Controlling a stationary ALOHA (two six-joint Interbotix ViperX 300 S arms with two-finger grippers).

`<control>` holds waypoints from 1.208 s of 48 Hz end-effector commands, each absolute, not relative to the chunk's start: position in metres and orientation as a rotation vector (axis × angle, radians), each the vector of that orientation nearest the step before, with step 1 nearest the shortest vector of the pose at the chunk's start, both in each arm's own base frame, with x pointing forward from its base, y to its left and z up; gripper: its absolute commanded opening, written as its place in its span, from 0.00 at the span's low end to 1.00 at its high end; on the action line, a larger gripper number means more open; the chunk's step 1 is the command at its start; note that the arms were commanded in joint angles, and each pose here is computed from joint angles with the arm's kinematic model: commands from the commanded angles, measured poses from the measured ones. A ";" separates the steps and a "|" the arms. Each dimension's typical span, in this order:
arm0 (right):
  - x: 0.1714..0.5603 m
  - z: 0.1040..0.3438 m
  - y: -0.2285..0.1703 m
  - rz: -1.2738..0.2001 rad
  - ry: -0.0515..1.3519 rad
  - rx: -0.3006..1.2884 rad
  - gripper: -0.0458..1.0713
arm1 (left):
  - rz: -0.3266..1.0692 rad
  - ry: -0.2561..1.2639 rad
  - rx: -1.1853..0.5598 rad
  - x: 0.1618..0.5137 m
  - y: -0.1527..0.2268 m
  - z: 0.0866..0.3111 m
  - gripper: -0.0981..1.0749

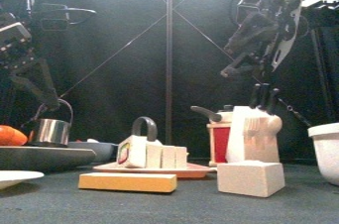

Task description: Place cookie cutter on stove

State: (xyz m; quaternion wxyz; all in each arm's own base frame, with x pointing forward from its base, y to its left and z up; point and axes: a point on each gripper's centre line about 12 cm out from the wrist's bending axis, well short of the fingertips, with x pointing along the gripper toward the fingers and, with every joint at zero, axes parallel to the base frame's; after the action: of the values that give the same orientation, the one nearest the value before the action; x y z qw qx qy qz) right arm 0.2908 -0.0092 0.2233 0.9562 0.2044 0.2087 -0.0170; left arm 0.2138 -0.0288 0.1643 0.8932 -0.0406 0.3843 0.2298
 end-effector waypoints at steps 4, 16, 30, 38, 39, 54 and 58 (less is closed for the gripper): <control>0.292 0.231 -0.009 -0.028 0.401 0.415 0.85 | 0.485 0.804 -0.112 0.215 -0.031 0.168 0.59; 0.293 0.230 -0.009 -0.029 0.401 0.416 0.86 | 0.516 0.798 -0.105 0.215 -0.028 0.172 0.64; 0.293 0.230 -0.009 -0.029 0.402 0.415 0.85 | 0.518 0.785 -0.111 0.218 -0.029 0.176 0.84; 0.293 0.230 -0.010 -0.030 0.402 0.416 0.85 | 0.511 0.764 -0.097 0.221 -0.029 0.180 0.88; 0.293 0.230 -0.009 -0.027 0.401 0.416 0.85 | 0.509 0.759 -0.095 0.221 -0.029 0.181 0.88; 0.293 0.230 -0.009 -0.029 0.402 0.415 0.85 | 0.486 0.696 -0.054 0.226 -0.028 0.192 0.88; 0.293 0.230 -0.009 -0.029 0.402 0.415 0.85 | 0.483 0.689 -0.046 0.227 -0.028 0.193 0.88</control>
State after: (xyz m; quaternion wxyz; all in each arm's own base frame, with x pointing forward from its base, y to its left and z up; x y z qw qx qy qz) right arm 0.2908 -0.0092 0.2233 0.9562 0.2044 0.2087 -0.0170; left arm 0.2211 -0.0256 0.1829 0.9055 -0.0198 0.3500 0.2391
